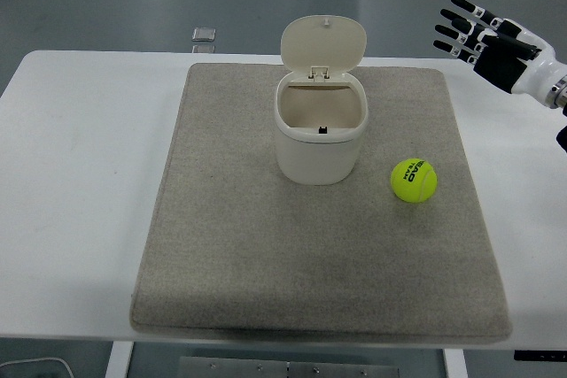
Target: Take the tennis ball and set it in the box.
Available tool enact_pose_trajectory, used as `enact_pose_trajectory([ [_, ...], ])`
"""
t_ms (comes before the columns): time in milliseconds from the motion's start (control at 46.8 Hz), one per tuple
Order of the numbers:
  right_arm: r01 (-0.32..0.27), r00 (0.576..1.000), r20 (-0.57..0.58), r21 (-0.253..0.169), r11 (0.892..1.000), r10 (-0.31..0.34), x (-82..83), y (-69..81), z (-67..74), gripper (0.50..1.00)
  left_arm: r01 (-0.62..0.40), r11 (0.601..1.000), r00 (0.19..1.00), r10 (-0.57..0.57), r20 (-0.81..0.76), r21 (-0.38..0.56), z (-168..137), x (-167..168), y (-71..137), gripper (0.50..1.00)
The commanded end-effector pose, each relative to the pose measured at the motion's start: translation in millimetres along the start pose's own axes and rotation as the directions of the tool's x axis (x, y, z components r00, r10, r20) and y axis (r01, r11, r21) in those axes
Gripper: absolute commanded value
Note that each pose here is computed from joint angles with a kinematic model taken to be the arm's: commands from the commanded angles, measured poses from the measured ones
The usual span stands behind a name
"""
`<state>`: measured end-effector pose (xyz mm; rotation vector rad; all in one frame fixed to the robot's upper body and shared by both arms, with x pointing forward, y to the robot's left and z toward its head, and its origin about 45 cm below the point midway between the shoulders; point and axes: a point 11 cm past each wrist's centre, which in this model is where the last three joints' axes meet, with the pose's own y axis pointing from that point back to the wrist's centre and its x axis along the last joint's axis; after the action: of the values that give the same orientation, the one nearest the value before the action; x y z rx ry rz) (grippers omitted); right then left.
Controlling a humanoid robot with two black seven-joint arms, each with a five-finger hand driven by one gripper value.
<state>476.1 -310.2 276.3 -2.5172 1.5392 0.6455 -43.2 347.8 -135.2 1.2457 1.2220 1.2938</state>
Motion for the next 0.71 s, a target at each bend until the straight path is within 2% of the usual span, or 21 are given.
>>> enact_pose_trajectory([
  [0, 0.000, 1.000, -0.001, -0.003, 1.000, 0.000, 0.2, 0.2, 1.0, 0.913, 0.000, 1.000, 1.000, 0.000, 0.000, 0.001, -0.7, 0.1, 0.0, 0.992],
  [684, -0.001, 1.000, -0.014, 0.002, 1.000, 0.001, 5.1, 5.8, -2.8, 0.913, -0.005, 1.000, 1.000, 0.005, 0.001, -0.003, 1.9, 1.2, 0.0, 0.992],
])
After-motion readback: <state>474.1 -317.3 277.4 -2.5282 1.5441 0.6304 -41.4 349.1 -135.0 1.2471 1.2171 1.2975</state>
